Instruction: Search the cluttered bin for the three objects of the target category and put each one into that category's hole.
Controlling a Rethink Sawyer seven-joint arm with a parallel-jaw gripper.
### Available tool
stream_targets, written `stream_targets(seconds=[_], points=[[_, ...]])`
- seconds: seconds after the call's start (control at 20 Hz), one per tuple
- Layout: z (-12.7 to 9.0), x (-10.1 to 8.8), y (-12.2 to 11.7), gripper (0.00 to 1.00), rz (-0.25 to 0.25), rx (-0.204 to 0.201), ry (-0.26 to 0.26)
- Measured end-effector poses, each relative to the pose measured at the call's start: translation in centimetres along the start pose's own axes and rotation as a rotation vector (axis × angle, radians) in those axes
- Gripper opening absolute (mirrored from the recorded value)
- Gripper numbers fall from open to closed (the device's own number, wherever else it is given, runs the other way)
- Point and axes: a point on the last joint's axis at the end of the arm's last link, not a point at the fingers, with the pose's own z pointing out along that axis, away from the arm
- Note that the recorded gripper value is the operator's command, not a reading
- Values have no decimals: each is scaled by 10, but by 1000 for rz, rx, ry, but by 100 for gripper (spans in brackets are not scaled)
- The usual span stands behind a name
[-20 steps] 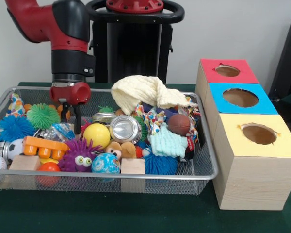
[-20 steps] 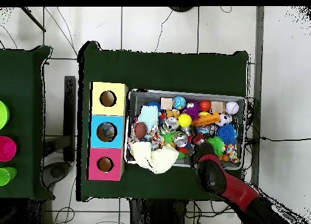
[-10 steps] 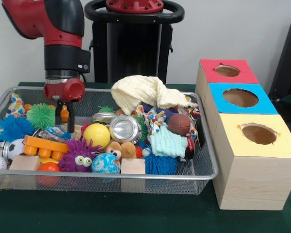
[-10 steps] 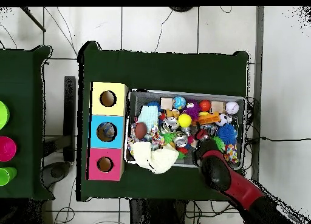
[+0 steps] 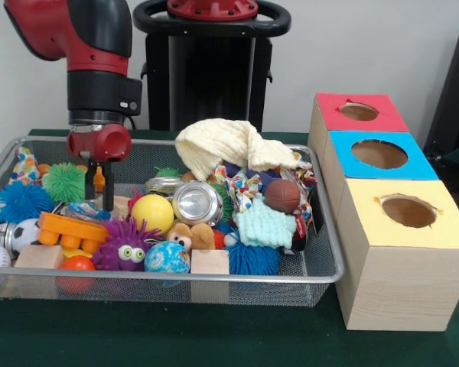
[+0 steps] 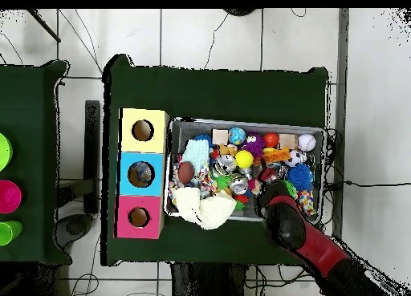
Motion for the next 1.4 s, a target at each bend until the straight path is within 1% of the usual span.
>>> stream_targets(seconds=[0.25,0.5,0.7,1.1,1.4], points=[[3,3,5,100,9,3,7],[9,16,15,100,10,0,30],[15,30,21,100,12,1,56],[25,49,15,100,33,10,93],[26,52,15,100,34,15,98]])
